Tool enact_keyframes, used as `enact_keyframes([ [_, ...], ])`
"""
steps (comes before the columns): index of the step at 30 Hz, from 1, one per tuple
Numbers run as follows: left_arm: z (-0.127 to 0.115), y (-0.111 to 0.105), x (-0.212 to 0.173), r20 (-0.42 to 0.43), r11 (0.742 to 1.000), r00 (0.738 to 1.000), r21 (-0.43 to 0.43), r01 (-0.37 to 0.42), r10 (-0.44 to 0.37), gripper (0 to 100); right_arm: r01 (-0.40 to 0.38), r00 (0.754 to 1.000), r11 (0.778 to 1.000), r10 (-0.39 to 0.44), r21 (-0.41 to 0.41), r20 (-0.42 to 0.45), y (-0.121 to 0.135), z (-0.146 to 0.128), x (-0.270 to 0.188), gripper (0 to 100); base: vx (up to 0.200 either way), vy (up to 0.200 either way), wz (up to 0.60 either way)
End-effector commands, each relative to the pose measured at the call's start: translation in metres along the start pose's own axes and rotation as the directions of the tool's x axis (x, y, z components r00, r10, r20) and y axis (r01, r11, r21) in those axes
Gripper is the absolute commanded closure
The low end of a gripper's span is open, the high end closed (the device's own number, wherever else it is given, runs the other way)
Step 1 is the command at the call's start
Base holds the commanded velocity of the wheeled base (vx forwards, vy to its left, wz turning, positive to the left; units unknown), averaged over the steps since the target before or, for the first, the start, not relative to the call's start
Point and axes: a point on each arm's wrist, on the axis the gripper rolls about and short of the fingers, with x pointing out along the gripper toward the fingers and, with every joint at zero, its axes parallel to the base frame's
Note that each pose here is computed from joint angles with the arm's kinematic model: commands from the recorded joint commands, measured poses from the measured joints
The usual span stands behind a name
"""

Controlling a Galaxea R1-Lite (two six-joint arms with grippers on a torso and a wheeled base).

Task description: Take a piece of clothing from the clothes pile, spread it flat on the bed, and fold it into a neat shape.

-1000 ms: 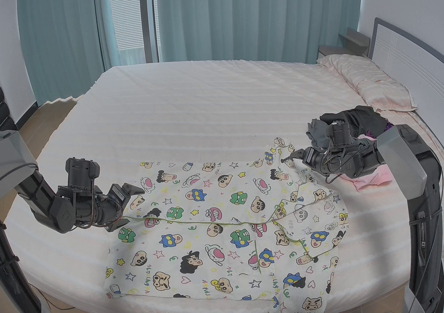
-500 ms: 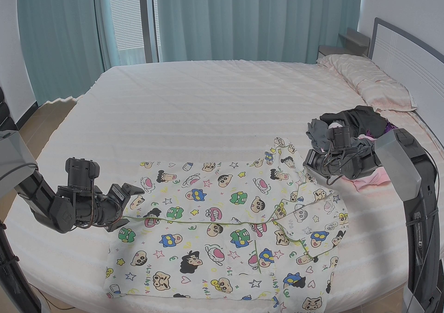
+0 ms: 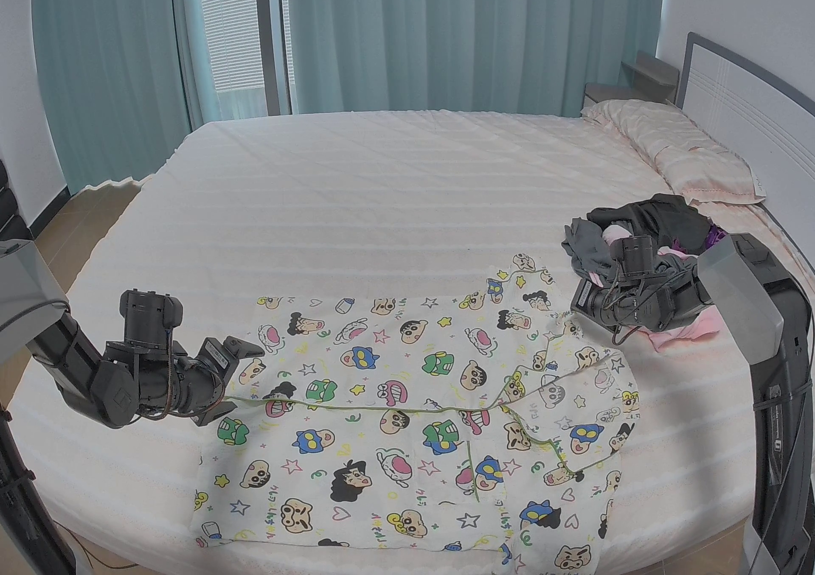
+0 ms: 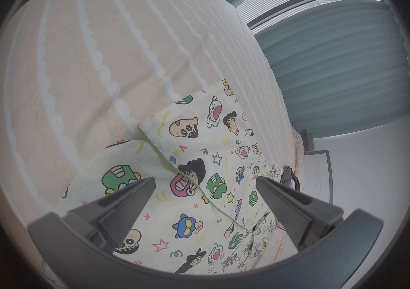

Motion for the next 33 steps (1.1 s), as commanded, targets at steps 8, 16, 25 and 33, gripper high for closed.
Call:
enact_keyframes([
  [8, 0.0, 0.0, 0.0, 0.002, 1.0, 1.0, 0.0, -0.001, 0.001, 0, 0.017, 1.0, 1.0, -0.017, 0.006, -0.003, -0.002, 0.005, -0.018, 100, 0.0, 0.0, 0.0],
  [16, 0.0, 0.0, 0.001, 0.002, 1.0, 1.0, 0.0, -0.001, 0.001, 0, 0.042, 0.998, 0.999, -0.042, 0.005, -0.039, -0.006, -0.002, -0.023, 100, 0.0, 0.0, 0.0],
  [25, 0.0, 0.001, 0.001, 0.0, 1.0, 1.0, -0.001, -0.004, 0.004, 0, 0.044, 0.998, 0.999, -0.043, 0.003, -0.038, -0.005, 0.0, -0.023, 0, 0.0, 0.0, 0.0],
  [33, 0.0, 0.001, 0.002, -0.001, 1.0, 1.0, -0.002, -0.006, 0.006, 0, -0.013, 1.0, 1.0, 0.013, 0.021, 0.026, 0.011, 0.017, -0.025, 0, 0.0, 0.0, 0.0],
])
